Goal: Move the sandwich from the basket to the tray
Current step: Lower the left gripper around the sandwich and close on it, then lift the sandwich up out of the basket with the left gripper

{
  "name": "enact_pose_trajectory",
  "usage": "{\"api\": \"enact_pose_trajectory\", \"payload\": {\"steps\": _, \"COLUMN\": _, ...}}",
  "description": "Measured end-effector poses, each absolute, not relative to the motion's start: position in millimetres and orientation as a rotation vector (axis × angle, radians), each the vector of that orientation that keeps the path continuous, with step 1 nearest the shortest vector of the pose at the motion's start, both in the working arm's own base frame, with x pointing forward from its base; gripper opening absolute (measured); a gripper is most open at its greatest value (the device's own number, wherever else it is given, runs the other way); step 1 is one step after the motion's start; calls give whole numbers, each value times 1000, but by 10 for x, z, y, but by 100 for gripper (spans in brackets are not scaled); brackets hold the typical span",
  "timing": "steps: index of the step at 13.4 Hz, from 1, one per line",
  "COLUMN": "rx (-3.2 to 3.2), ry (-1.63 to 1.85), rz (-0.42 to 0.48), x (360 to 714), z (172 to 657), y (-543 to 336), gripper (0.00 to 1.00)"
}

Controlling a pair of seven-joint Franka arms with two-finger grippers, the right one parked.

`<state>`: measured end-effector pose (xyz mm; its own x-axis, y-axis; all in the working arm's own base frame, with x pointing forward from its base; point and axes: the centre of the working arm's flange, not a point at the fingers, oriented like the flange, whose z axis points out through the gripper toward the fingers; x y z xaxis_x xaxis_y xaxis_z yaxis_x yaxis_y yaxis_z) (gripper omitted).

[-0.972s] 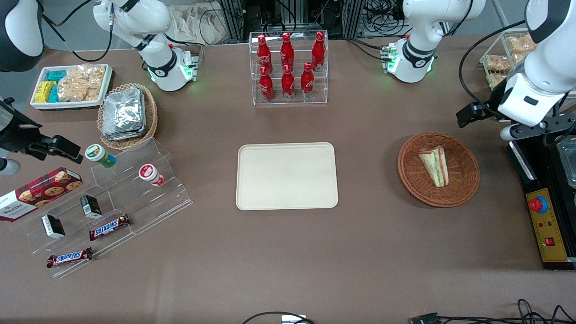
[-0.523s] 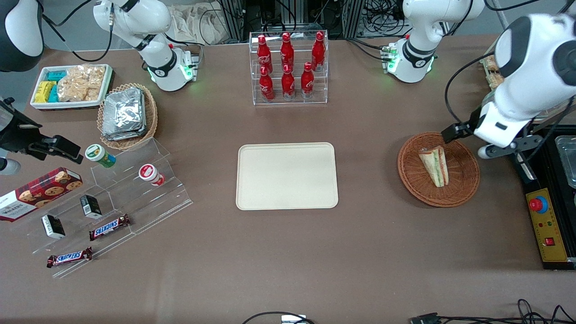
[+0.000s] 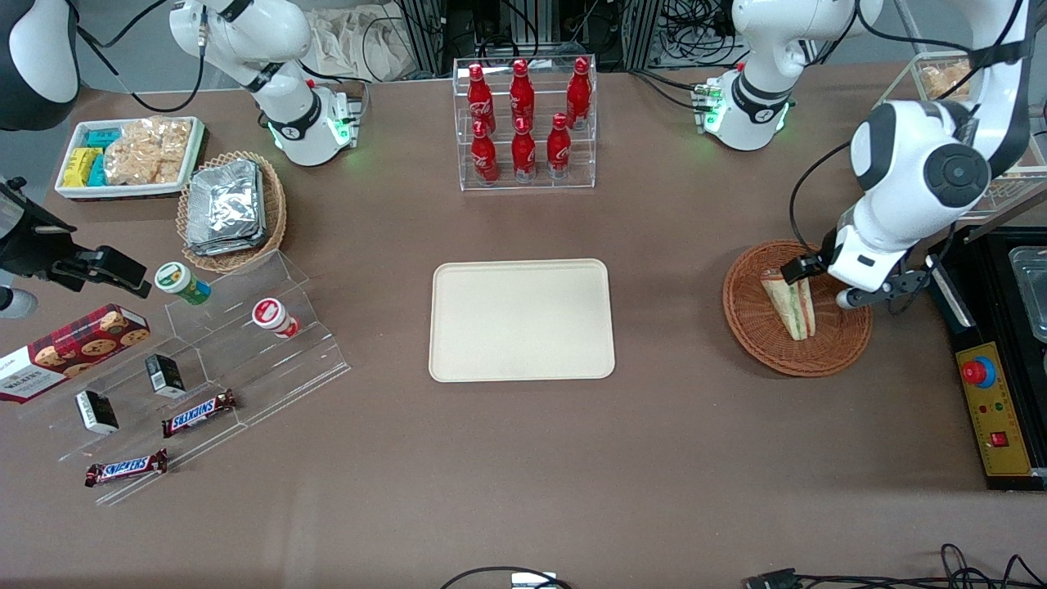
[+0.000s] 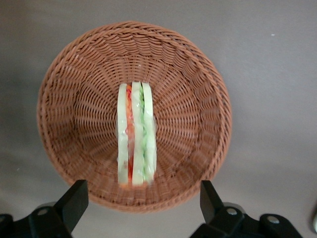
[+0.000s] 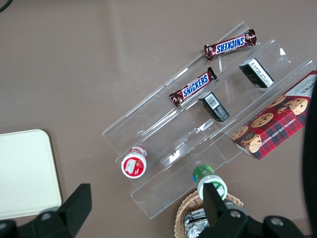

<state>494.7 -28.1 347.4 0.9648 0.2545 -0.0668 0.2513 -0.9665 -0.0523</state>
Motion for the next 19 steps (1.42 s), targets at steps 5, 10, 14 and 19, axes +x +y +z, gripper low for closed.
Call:
{"api": "enact_pose_trajectory", "payload": {"steps": 5, "rx": -3068, "ry": -418, "rz": 66, "x": 4821, "z": 2614, "y": -127, "gripper": 100}}
{"api": "enact_pose_trajectory", "payload": {"steps": 10, "rx": -3056, "ry": -419, "rz": 126, "x": 4770, "z": 2282, "y": -102, "gripper": 96}}
{"api": "enact_pose_trajectory", "payload": {"steps": 14, "rx": -3055, "ry": -415, "rz": 127, "x": 4770, "z": 2276, "y": -103, "gripper": 68}}
{"api": "enact_pose_trajectory", "payload": {"steps": 19, "rx": -3046, "ry": -410, "rz": 177, "x": 4785, "z": 2565, "y": -105, "gripper": 27}}
